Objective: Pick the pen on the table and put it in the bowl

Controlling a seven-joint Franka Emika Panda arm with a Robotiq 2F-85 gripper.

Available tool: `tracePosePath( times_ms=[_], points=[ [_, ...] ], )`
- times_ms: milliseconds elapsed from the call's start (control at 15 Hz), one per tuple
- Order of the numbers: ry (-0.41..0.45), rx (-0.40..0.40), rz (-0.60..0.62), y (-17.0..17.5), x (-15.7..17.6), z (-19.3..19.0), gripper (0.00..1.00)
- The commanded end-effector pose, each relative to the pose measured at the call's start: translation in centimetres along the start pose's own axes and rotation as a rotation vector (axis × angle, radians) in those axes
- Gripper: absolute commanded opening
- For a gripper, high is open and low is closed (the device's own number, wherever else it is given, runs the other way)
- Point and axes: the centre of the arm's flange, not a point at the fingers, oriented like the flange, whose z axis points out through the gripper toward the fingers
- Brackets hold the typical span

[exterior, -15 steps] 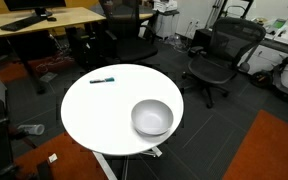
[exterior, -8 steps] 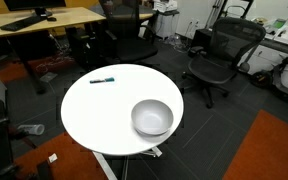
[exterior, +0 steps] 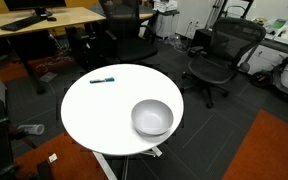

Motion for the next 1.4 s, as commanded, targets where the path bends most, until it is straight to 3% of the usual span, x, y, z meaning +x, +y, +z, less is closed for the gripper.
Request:
tracePosePath(
  times_ms=[0,800,1333],
  points=[
    [0.054,-0.044,0.049,0.1,1.9,2.9,1.0],
    [0.216,-0.15,0.16,-0.2,7.0,11.2,1.0],
    [0.274,-0.162,0.207,-1.3,9.5,16.0,1.0]
  ],
)
